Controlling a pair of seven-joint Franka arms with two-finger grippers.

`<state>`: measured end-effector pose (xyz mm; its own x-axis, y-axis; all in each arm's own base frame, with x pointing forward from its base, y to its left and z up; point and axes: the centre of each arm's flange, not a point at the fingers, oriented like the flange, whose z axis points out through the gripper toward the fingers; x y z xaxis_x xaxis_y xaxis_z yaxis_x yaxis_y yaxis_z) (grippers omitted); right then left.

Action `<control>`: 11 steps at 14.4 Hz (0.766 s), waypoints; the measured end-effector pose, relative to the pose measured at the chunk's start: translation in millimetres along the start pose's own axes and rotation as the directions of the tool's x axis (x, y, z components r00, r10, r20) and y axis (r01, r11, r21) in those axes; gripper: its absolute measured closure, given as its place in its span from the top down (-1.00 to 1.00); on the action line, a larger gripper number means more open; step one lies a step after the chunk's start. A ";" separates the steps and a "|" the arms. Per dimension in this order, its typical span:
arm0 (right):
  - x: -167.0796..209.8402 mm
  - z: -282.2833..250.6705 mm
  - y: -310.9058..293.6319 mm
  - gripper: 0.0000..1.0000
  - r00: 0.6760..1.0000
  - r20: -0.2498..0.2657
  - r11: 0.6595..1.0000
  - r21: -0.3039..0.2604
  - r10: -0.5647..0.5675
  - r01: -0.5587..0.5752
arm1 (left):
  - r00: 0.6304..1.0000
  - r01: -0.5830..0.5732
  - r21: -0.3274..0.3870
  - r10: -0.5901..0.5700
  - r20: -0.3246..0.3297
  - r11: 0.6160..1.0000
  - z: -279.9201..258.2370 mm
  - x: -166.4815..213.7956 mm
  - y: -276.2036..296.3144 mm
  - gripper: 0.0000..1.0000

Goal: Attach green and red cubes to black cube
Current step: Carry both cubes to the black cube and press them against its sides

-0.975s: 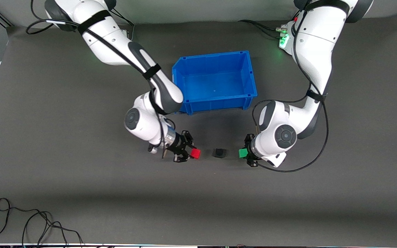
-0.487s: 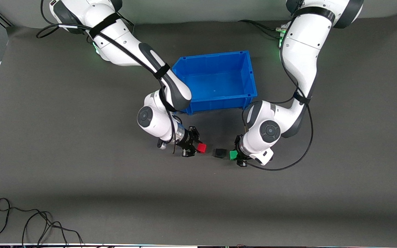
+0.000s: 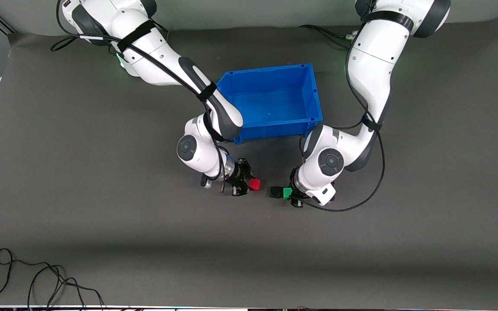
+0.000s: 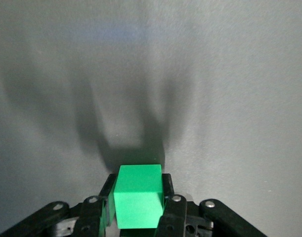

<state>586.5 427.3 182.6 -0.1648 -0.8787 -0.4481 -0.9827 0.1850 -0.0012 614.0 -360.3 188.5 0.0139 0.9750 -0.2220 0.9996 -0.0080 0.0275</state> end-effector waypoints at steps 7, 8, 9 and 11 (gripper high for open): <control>-15.0 16.4 -7.6 -0.21 1.000 0.026 1.000 0.014 -0.006 0.006 | 1.000 -0.010 -0.005 0.010 0.007 1.000 1.3 -6.3 -2.7 -0.25; -18.8 18.7 -6.5 -0.21 1.000 0.030 1.000 0.015 -0.010 0.009 | 1.000 -0.010 -0.006 0.010 0.007 1.000 1.3 -6.4 -2.7 -0.25; -22.2 20.3 -5.4 -0.21 0.999 0.033 1.000 0.015 -0.014 0.014 | 1.000 -0.010 -0.006 0.010 0.008 1.000 1.3 -6.6 -2.7 -0.25; -25.3 21.8 -4.8 -0.21 0.999 0.036 1.000 0.017 -0.019 0.018 | 1.000 -0.011 -0.008 0.011 0.007 1.000 0.8 -6.4 -2.2 -0.25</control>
<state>597.2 458.3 174.4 -0.1430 -0.8656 -0.4799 -0.9841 0.1761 -0.0244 611.7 -366.7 189.0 0.0246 0.9731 -0.2289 0.9992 -0.0165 0.0373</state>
